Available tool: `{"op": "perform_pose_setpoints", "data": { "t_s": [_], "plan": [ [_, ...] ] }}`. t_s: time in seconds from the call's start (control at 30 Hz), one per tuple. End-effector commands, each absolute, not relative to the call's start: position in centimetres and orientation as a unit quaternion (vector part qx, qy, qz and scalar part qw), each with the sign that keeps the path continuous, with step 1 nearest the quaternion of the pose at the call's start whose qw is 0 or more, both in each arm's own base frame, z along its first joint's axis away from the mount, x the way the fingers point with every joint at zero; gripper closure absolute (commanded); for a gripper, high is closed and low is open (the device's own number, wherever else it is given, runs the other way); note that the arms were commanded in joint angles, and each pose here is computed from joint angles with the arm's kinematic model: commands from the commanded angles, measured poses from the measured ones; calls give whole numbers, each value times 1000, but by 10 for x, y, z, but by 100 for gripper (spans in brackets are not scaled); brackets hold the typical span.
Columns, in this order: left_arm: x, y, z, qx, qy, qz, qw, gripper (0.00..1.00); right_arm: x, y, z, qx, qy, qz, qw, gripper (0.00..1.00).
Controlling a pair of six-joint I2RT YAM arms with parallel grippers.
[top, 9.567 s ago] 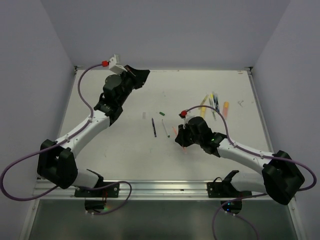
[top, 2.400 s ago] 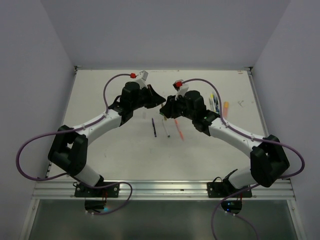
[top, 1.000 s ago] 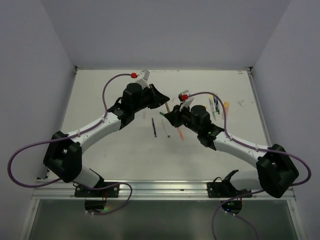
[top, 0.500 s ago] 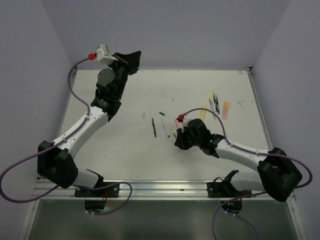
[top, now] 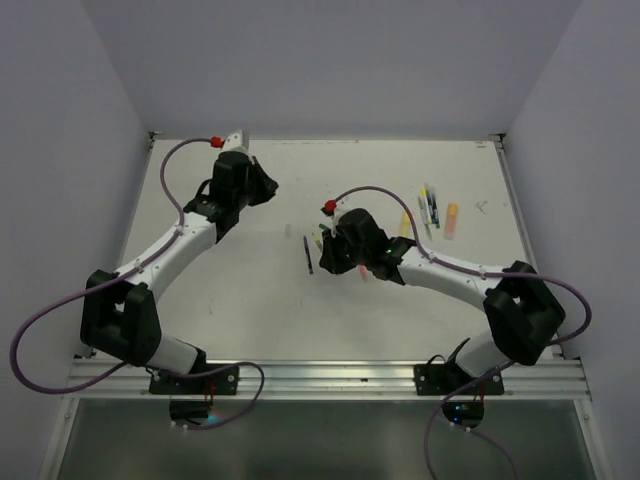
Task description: Open the pen caps
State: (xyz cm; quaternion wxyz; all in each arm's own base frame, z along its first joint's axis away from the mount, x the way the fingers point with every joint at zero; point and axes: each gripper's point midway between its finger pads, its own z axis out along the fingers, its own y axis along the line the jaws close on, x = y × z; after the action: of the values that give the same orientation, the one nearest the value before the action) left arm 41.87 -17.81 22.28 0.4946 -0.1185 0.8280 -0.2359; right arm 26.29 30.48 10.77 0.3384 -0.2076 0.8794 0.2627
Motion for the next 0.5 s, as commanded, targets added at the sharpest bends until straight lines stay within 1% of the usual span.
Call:
{"op": "perform_pose_setpoints", "data": {
  "t_s": [0.0,0.07,0.1,0.27,0.3,0.47],
  "plan": [
    [398,-161,153,-101,890,-184,404,97,265,328,98,-199,891,248,324,100],
    [396,-159,133,-98,903,-175,379,96,263,344,98,-202,891,250,322,100],
    [394,-161,116,-92,913,-177,357,96,261,349,83,-204,898,241,307,100],
    [395,-165,68,-86,934,-167,305,94,263,373,64,-202,905,223,300,100],
    [396,-166,63,-86,936,-167,299,93,264,375,53,-202,909,215,295,100],
    [395,-171,32,-85,948,-166,258,90,272,390,37,-200,914,199,290,100]
  ]
}}
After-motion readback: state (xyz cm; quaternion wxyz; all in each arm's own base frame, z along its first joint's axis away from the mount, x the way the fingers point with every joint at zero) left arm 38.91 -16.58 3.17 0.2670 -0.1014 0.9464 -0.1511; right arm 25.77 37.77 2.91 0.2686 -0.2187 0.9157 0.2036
